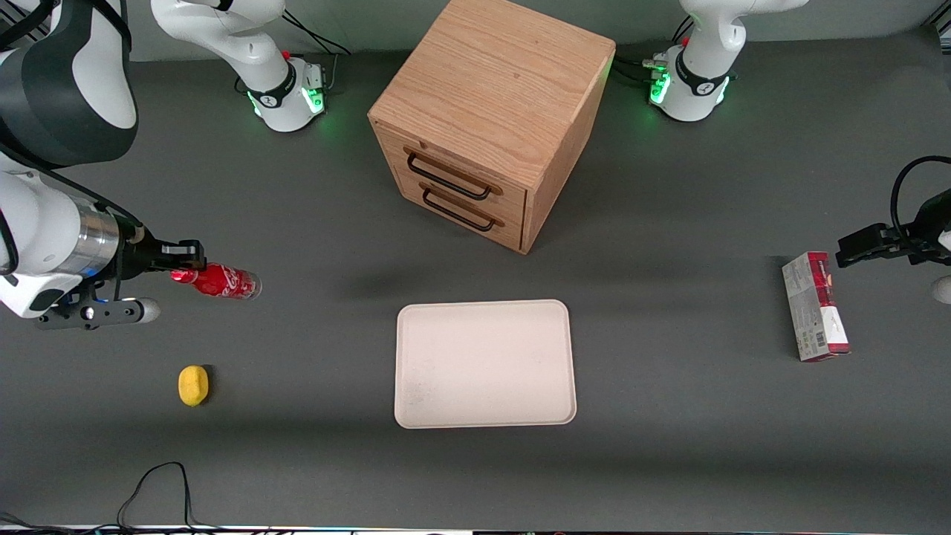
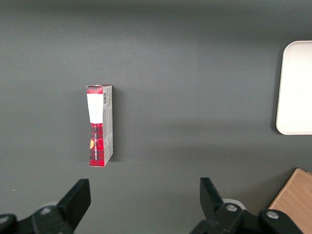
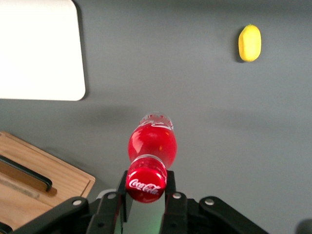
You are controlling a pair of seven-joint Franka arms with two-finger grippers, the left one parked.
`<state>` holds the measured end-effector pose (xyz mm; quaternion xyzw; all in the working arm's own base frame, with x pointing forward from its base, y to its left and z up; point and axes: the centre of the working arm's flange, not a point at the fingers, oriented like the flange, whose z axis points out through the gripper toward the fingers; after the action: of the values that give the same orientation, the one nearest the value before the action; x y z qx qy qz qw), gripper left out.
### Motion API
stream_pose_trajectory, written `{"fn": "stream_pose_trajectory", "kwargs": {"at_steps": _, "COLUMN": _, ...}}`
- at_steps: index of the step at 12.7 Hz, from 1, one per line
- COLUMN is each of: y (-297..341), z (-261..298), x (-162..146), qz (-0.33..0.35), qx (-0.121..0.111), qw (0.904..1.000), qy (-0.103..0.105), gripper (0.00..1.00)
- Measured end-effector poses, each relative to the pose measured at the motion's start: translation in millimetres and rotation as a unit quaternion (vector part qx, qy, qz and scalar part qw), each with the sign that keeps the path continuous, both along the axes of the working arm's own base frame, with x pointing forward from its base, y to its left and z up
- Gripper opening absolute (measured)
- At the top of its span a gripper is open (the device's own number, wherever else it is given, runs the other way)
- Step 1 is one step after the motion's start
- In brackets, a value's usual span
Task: Place coke bottle on tray
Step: 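Lift the bottle and carry it with the right gripper to the tray, then lower the bottle upright onto the tray corner and open the right gripper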
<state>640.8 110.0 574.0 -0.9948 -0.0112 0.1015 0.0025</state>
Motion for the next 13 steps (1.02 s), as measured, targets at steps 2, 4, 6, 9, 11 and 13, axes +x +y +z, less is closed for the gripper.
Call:
{"fn": "stream_pose_trajectory", "kwargs": {"at_steps": 2, "y": 30.9, "z": -20.0, "x": 11.7, "qz": -0.025, "qx": -0.001, "qw": 0.9997, "qy": 0.005, "gripper": 0.29}}
{"fn": "stream_pose_trajectory", "kwargs": {"at_steps": 4, "y": 76.6, "z": -52.0, "x": 30.5, "qz": -0.068, "qx": 0.007, "qw": 0.9976, "qy": -0.009, "gripper": 0.29}}
{"fn": "stream_pose_trajectory", "kwargs": {"at_steps": 6, "y": 120.5, "z": -86.0, "x": 45.8, "qz": -0.103, "qx": 0.018, "qw": 0.994, "qy": -0.034, "gripper": 0.29}}
{"fn": "stream_pose_trajectory", "kwargs": {"at_steps": 9, "y": 184.3, "z": -149.3, "x": 60.7, "qz": -0.148, "qx": 0.024, "qw": 0.9859, "qy": -0.075, "gripper": 0.29}}
{"fn": "stream_pose_trajectory", "kwargs": {"at_steps": 11, "y": 213.3, "z": -188.0, "x": 65.4, "qz": -0.166, "qx": 0.023, "qw": 0.9811, "qy": -0.096, "gripper": 0.29}}
{"fn": "stream_pose_trajectory", "kwargs": {"at_steps": 13, "y": 221.5, "z": -211.5, "x": 70.5, "qz": -0.174, "qx": 0.024, "qw": 0.9787, "qy": -0.107, "gripper": 0.29}}
